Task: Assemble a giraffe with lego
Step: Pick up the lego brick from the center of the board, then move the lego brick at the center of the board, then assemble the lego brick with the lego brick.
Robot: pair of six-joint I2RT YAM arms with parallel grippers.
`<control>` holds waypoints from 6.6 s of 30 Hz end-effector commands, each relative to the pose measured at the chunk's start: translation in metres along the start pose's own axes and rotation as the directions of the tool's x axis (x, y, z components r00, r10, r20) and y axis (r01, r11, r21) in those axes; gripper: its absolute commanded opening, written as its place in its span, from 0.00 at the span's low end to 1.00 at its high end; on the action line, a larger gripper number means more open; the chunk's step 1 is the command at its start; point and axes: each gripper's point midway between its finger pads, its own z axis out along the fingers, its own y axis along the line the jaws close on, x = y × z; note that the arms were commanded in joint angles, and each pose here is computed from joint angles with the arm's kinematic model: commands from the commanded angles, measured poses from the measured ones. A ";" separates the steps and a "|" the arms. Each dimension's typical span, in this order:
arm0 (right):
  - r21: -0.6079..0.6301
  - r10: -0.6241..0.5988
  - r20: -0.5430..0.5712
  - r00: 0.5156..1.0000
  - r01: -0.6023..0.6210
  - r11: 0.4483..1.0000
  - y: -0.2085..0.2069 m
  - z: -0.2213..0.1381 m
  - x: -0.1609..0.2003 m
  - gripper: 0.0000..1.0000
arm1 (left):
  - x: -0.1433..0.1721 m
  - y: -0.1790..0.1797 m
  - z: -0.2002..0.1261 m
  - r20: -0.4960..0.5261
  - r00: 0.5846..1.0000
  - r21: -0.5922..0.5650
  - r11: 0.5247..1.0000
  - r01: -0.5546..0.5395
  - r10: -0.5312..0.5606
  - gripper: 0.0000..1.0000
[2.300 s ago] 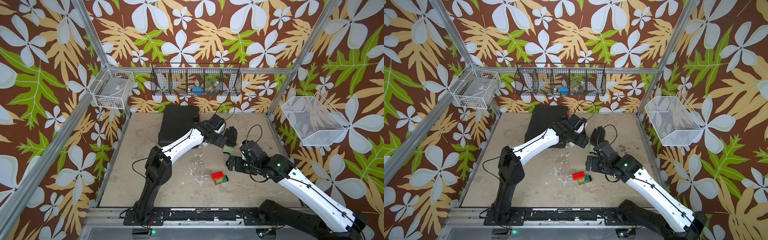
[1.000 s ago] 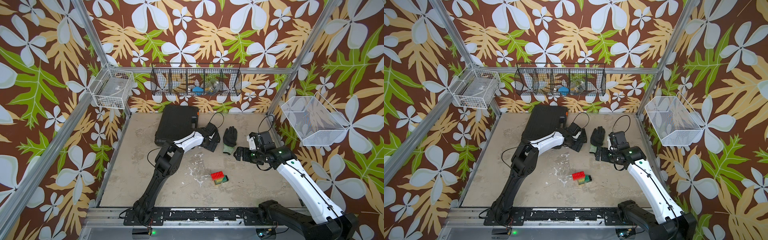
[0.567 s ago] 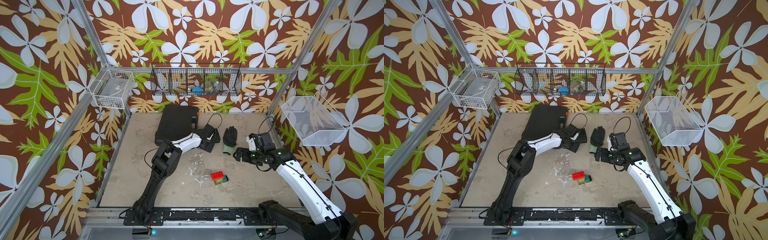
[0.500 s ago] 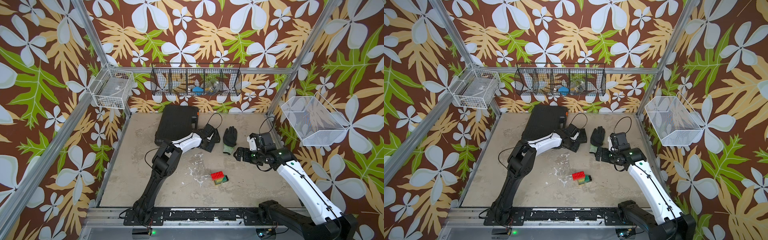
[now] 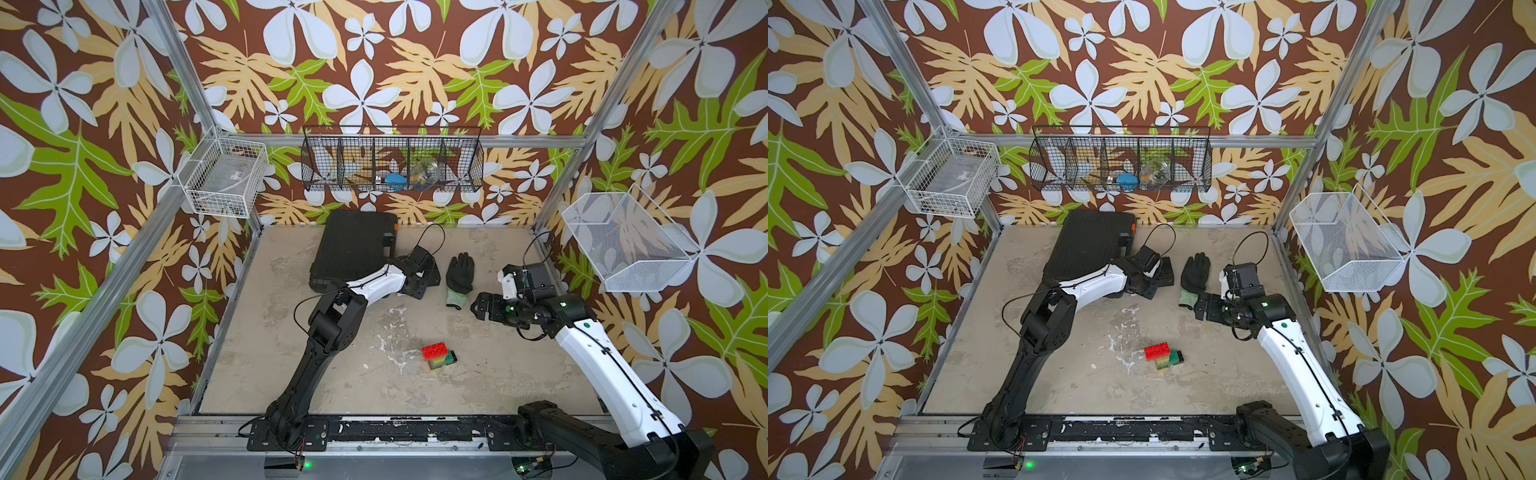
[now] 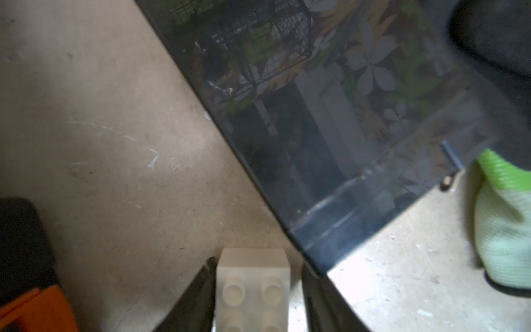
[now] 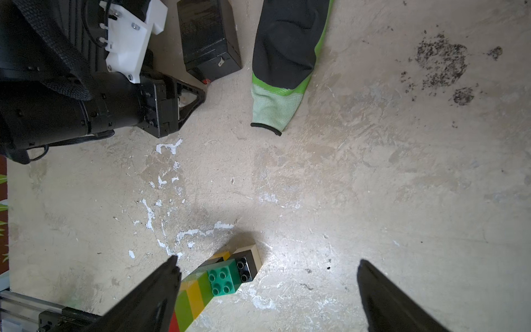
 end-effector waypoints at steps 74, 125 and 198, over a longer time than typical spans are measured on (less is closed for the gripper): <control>0.342 -0.072 -0.182 0.981 0.131 0.931 -0.052 0.120 0.128 0.96 | 0.119 -0.084 -0.302 0.003 0.982 0.015 0.982 0.190 -0.190 0.09; -0.069 0.018 0.027 0.999 -0.016 0.997 -0.014 0.043 0.065 1.00 | 0.138 -0.147 -0.229 -0.127 0.977 -0.074 0.984 0.162 -0.170 0.08; -0.032 -0.101 0.288 0.952 0.115 0.993 0.022 -0.042 -0.011 0.99 | 0.197 -0.146 -0.182 -0.249 0.925 -0.157 0.954 0.254 -0.288 0.09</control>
